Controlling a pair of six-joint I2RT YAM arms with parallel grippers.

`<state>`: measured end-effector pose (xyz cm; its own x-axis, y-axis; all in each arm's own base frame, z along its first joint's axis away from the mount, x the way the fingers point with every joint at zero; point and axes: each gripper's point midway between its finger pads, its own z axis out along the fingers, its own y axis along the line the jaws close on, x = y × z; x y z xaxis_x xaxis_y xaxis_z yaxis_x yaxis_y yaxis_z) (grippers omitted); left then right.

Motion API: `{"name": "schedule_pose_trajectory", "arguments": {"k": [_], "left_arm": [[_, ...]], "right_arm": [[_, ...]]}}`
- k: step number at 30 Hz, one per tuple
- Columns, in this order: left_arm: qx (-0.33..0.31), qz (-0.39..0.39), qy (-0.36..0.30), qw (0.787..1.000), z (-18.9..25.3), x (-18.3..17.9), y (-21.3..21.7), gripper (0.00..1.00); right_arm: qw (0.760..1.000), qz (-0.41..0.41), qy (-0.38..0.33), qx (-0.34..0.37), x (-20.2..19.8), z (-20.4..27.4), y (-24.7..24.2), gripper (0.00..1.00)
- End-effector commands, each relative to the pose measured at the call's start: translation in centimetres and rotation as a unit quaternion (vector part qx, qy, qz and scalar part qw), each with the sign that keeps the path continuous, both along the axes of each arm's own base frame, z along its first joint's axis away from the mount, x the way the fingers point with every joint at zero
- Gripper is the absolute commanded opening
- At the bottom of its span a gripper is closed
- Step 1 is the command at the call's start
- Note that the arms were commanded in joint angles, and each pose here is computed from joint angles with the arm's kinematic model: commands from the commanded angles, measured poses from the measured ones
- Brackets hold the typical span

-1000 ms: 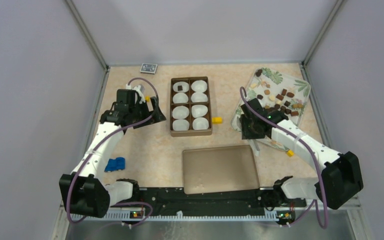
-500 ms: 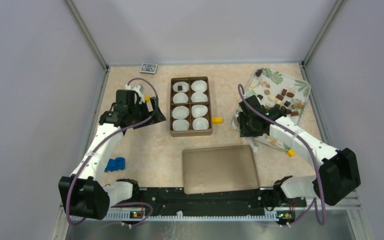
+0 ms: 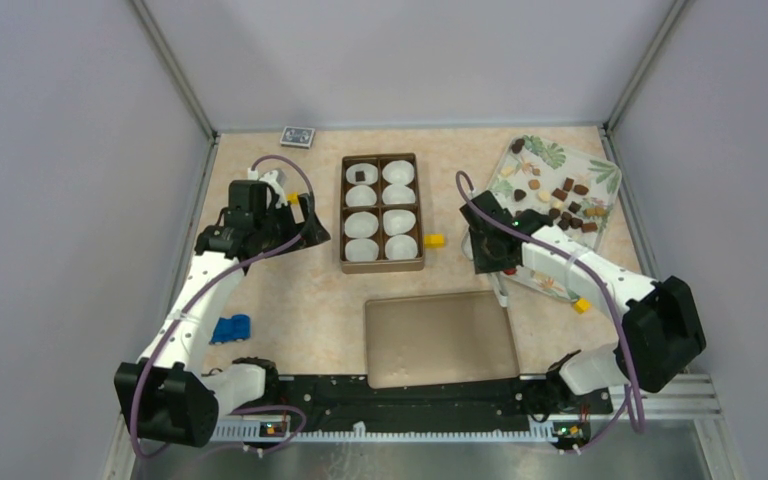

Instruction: Pack the chocolate

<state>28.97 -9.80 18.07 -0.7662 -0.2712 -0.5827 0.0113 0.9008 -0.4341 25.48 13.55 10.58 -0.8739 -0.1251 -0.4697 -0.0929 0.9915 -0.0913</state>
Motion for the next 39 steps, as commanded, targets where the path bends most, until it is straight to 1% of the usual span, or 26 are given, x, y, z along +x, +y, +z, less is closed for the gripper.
{"name": "schedule_pose_trajectory", "arguments": {"k": [1, 3, 6, 11, 14, 20, 24, 27, 31, 36, 39], "left_arm": [[0.006, 0.003, -0.016, 1.000, 0.5, 0.5, 0.3, 0.97], [0.005, 0.002, -0.016, 1.000, 0.5, 0.5, 0.2, 0.97], [0.004, 0.001, -0.016, 1.000, 0.4, 0.5, 0.2, 0.97], [0.004, 0.000, -0.017, 1.000, 0.5, 0.6, 0.2, 0.97], [0.004, 0.000, -0.018, 1.000, 0.6, 0.6, 0.2, 0.97], [0.004, 0.001, -0.020, 1.000, 0.8, 0.7, 0.2, 0.97], [0.003, 0.006, -0.021, 1.000, 1.1, 0.7, 0.3, 0.97], [0.003, 0.010, -0.019, 1.000, 1.2, 0.7, 0.3, 0.97], [0.005, 0.016, -0.021, 1.000, 1.5, 0.7, 0.5, 0.97], [0.014, 0.023, -0.020, 0.999, 1.7, 0.4, 0.9, 0.97], [0.020, 0.027, -0.020, 0.999, 1.9, 0.1, 1.2, 0.97]], "right_arm": [[0.999, 0.000, -0.038, -0.001, 1.6, 2.2, 0.7, 0.33], [0.999, -0.001, -0.039, -0.004, 1.5, 2.4, 0.6, 0.31], [0.999, -0.004, -0.042, -0.011, 1.5, 2.6, 0.3, 0.23], [0.999, -0.008, -0.053, -0.006, 1.5, 3.7, 0.2, 0.07], [0.998, -0.010, -0.064, 0.003, 1.5, 4.9, 0.2, 0.05], [0.996, -0.008, -0.087, 0.018, 1.8, 7.7, 0.4, 0.04], [0.993, 0.004, -0.107, 0.038, 2.3, 10.2, 1.5, 0.03], [0.990, 0.025, -0.127, 0.056, 2.9, 12.3, 3.4, 0.03], [0.985, 0.060, -0.141, 0.080, 4.0, 13.6, 7.0, 0.03], [0.972, 0.113, -0.159, 0.131, 5.9, 14.8, 13.1, 0.03], [0.966, 0.147, -0.159, 0.139, 6.9, 14.4, 16.8, 0.03]]}}
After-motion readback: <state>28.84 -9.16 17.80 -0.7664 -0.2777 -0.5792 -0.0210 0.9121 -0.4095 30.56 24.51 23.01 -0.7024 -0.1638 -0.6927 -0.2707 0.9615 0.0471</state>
